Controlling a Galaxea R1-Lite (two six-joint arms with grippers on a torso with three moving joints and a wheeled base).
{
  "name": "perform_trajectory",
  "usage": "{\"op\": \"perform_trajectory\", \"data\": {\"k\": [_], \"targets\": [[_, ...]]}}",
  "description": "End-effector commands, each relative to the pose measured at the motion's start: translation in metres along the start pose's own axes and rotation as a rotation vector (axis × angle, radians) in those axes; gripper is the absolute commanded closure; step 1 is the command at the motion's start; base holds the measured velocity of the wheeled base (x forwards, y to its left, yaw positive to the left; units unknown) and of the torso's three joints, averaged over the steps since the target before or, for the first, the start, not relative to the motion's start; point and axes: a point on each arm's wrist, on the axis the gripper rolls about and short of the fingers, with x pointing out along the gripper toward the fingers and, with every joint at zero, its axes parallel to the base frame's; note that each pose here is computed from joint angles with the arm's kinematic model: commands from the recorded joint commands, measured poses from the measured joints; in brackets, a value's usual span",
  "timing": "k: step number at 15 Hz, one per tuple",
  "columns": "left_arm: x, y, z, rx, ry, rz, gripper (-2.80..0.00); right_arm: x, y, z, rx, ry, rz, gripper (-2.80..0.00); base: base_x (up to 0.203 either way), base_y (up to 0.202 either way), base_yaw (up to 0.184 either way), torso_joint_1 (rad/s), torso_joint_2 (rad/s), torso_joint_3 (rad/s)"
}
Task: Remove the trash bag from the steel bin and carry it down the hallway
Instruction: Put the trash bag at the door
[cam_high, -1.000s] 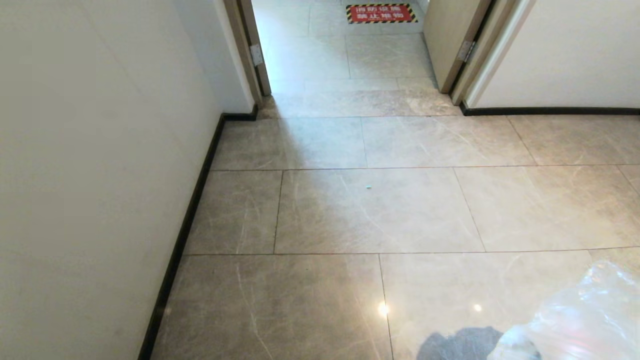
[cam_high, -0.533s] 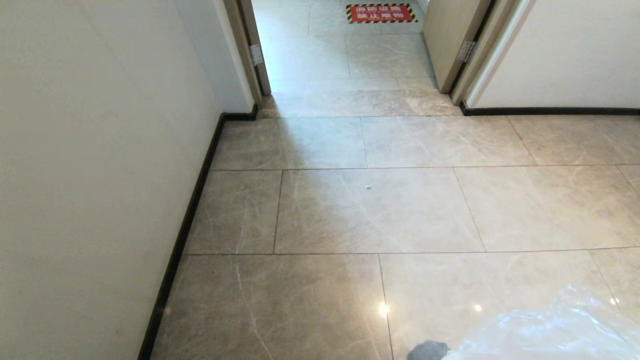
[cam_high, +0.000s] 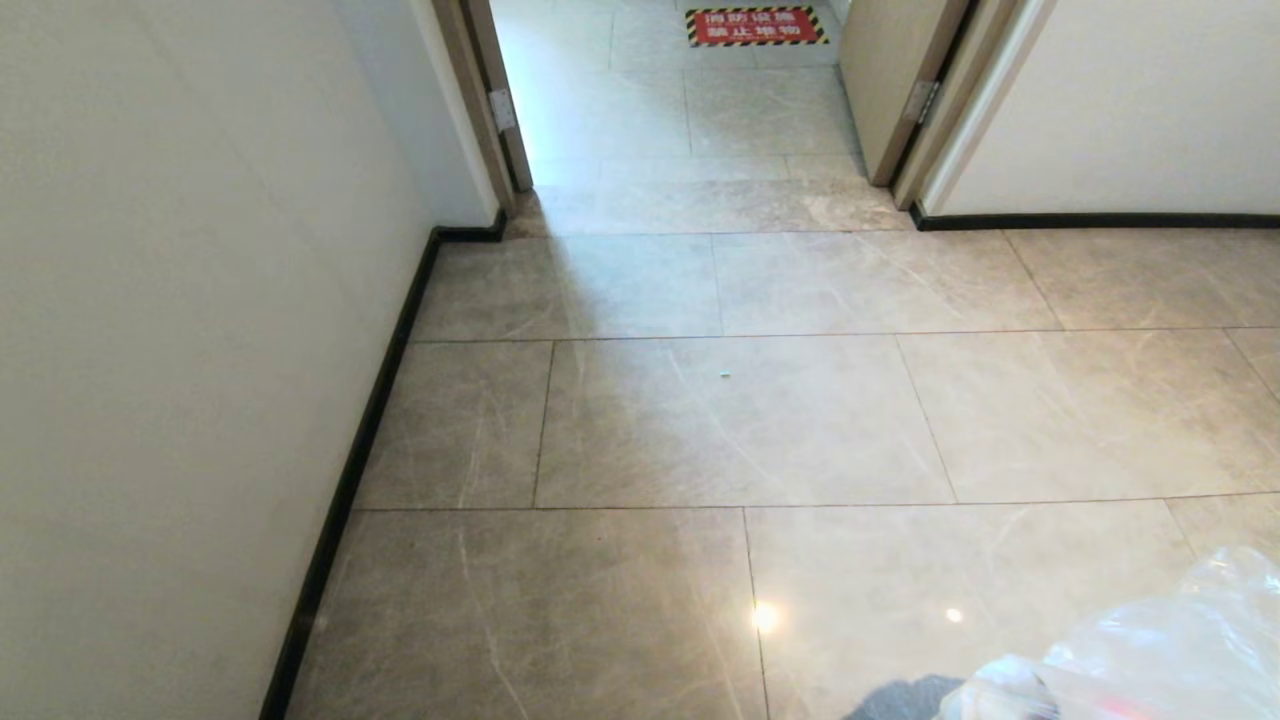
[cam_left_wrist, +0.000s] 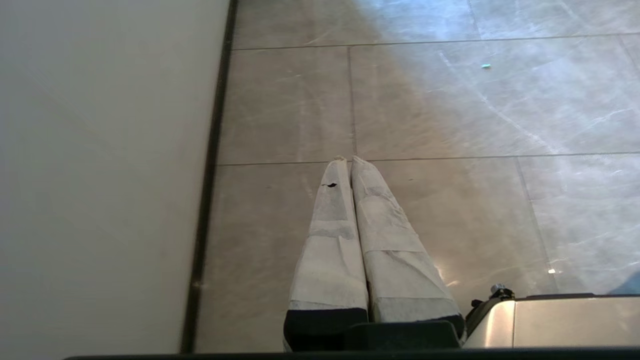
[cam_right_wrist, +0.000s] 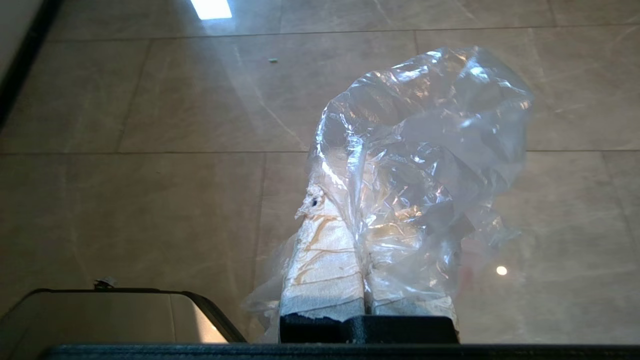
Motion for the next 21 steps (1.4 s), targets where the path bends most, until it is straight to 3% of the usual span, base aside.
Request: {"op": "perform_trajectory", "data": {"k": [1,5,21], "targets": [[0.0,0.0,-0.0001,-0.003,0.001,-0.001,0.0,0.0001,0.0,0.0001,0.0,0.001,0.001,0.0,0.0,-0.203,-0.002,0.002,0.0,0.002],[0.0,0.0,0.0,-0.003,0.0,-0.001,0.0,0.0002,0.0,-0.0002,0.002,0.002,0.0,0.0,0.0,-0.128,0.001,0.004,0.0,0.004],[0.0,0.0,-0.0001,-0.006,0.001,-0.001,0.0,0.0001,0.0,0.0002,0.005,0.0,0.001,0.0,0.0,0.0,0.0,0.0,0.0,0.0]]}}
